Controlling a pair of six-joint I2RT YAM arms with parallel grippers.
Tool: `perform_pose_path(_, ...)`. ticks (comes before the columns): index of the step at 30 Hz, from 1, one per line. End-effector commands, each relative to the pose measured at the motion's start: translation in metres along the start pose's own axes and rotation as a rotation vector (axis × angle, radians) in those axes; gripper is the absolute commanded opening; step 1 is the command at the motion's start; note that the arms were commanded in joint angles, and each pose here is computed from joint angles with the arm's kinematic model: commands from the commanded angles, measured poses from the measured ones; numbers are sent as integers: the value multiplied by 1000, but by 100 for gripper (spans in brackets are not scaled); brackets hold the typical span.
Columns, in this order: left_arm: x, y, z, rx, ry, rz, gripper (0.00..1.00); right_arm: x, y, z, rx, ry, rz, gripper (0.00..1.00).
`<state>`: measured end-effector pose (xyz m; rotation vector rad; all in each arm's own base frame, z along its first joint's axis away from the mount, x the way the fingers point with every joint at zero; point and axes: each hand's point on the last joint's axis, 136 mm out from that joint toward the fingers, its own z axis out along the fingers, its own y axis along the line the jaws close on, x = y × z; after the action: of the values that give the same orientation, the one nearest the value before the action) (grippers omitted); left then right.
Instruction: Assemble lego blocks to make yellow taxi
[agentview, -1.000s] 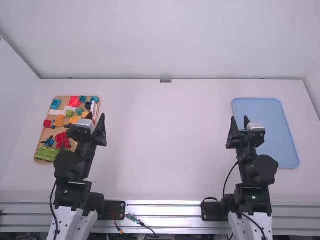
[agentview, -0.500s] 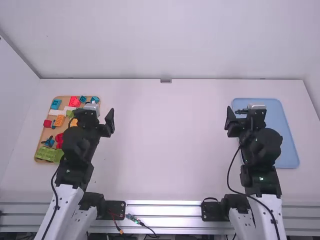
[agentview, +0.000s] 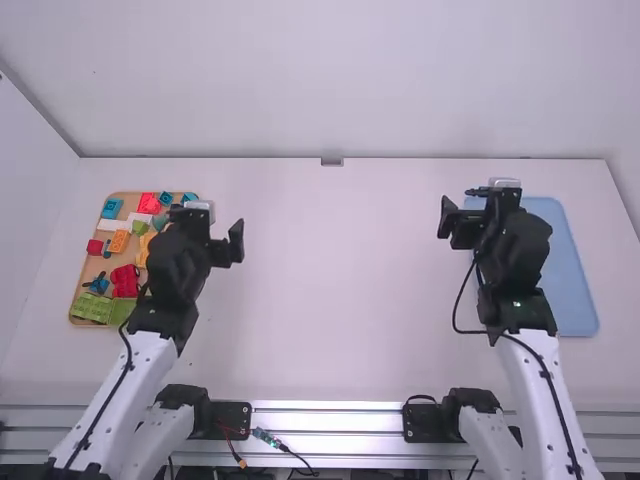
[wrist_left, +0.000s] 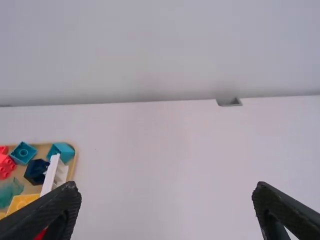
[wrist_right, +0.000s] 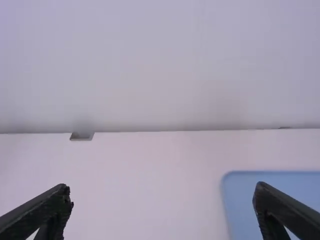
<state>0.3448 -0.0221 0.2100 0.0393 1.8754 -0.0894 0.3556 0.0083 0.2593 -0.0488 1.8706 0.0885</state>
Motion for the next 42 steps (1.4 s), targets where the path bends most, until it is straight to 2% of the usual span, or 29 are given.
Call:
perform_pose_path(1,-7,1,4,-6,-11,-4,95,-9,6,7,-23,-1,-12,99)
perform_pose_path(2,-7,0,5,-5,-13,-4,99,-6,8,12,-29,14,-13,99)
perform_pose_path(9,-9,-7,5,37,-34,-3,99,13,10,31,-38,132,-31,99)
perform_pose_path(13,-8,1,5,-5,-34,-10,99,16,9,40,-40,183,-26,99)
perform_pose_path(15,-7,13,7,-78,-31,-68,99,28,8,45,-39,234,-20,99)
perform_pose_path(19,-2,41,8,-242,29,-105,99,52,8,53,-43,313,-12,99)
perform_pose_path(24,-2,52,16,-303,165,-65,99,69,8,62,-46,365,-6,99)
perform_pose_path(29,-8,70,21,-425,279,-35,99,72,8,63,-46,371,-6,99)
perform_pose_path(34,-6,71,33,-421,379,16,99,72,8,63,-46,371,-5,99)
perform_pose_path(42,-4,102,25,-619,403,72,99,70,8,63,-46,364,-6,99)
